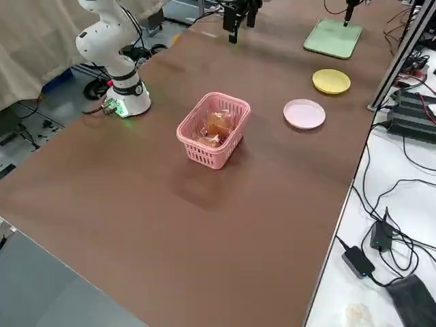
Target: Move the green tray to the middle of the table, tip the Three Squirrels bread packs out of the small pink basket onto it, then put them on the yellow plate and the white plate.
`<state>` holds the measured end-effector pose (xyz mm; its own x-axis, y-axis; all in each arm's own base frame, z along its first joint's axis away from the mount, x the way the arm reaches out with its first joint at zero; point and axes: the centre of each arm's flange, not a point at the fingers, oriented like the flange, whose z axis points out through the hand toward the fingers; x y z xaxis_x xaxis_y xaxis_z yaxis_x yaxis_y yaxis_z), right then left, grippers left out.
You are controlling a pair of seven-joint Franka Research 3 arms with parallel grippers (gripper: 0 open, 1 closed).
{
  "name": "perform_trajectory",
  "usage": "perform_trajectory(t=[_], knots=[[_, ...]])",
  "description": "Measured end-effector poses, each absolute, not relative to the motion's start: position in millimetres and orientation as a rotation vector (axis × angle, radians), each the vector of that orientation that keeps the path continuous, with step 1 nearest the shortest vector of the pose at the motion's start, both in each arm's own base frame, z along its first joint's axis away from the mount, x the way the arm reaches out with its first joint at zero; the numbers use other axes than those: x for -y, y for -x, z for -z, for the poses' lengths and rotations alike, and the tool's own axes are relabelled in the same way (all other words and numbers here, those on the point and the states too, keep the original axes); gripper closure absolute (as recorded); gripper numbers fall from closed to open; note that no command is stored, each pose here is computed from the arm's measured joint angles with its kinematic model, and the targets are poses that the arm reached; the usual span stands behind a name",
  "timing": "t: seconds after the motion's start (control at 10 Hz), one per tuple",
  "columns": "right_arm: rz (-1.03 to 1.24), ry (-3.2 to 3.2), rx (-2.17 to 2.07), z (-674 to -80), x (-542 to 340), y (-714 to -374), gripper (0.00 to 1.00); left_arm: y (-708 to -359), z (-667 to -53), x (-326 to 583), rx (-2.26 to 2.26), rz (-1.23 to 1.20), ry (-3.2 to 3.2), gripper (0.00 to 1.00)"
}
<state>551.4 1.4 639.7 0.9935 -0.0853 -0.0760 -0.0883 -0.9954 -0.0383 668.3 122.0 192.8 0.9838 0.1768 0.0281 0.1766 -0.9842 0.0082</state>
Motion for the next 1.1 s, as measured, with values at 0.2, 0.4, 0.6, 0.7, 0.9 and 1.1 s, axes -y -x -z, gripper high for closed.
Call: perform_trajectory(t=[0.2,0.4,0.6,0.7,0.9,1.1], knots=[[-0.115,3.095,-0.135,-640,-1,-551,0.01,-657,-180,-131,-0.237,-0.033,-3.124,0.14],[-0.115,3.095,-0.135,-640,-1,-551,0.01,-656,-181,-132,-0.211,-0.036,-3.125,0.48],[-0.115,3.095,-0.135,-640,-1,-551,0.01,-655,-183,-138,-0.216,-0.042,-3.129,0.81],[-0.115,3.095,-0.135,-640,-1,-551,0.01,-655,-185,-140,-0.21,-0.044,-3.129,0.91],[-0.115,3.095,-0.135,-640,-1,-551,0.01,-653,-184,-137,-0.192,-0.04,-3.126,0.92],[-0.115,3.095,-0.136,-640,-1,-551,0.01,-644,-185,-123,-0.165,-0.024,-3.118,0.92]])
